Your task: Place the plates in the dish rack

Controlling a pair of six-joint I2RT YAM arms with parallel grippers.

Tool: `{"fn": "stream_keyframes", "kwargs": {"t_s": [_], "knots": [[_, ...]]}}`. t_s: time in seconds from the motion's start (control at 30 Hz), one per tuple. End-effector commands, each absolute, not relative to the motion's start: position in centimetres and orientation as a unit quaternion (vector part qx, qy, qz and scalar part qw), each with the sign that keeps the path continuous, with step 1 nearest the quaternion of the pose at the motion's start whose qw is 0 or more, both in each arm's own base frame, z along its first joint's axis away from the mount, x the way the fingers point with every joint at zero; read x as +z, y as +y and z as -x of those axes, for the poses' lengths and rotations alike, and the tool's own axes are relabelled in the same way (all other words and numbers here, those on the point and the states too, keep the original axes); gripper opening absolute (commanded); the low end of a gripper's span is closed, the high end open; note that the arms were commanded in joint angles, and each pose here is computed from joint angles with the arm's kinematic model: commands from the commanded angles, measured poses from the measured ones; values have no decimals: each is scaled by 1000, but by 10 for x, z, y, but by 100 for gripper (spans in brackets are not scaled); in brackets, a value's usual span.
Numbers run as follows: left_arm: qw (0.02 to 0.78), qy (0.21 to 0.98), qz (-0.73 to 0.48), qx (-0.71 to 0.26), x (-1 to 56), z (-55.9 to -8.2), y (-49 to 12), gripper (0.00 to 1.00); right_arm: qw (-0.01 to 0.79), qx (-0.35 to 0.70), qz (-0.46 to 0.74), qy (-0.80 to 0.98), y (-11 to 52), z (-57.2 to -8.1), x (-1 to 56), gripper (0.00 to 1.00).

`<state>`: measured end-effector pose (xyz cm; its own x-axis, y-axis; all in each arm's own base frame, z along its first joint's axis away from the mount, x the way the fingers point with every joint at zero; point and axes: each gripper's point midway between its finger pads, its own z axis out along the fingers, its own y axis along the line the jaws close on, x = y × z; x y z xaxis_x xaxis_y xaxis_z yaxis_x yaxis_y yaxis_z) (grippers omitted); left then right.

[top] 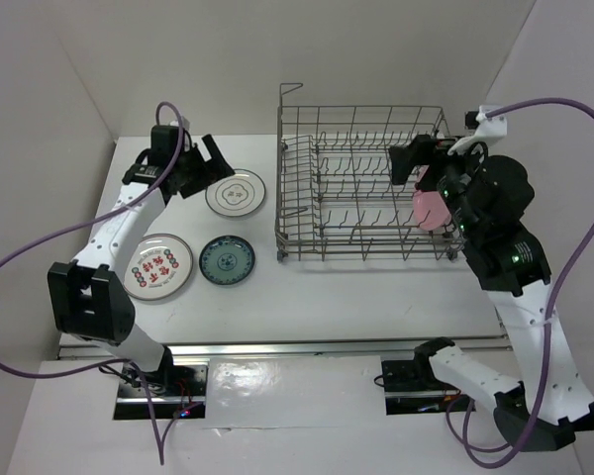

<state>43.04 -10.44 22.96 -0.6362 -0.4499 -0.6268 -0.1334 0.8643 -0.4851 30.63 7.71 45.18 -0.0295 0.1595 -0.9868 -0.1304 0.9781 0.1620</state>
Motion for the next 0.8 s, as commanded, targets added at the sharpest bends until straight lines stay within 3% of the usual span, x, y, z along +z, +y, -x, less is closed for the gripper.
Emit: {"fn": "stream_keyframes", "kwargs": {"t_s": [0.0,0.17,0.5,0.77], "knots": [[376,868,246,-214,212,-437,-87,100,651,245,67,716,137,-288,437,99],[344,857,296,-244,170,-454,-67,99,632,324,105,696,165,-266,431,99],[306,869,310,-234,116,-503,-55,98,634,346,126,680,177,-253,442,99],[291,872,336,-208,92,-511,-39,96,641,351,130,670,178,-249,453,99]]}}
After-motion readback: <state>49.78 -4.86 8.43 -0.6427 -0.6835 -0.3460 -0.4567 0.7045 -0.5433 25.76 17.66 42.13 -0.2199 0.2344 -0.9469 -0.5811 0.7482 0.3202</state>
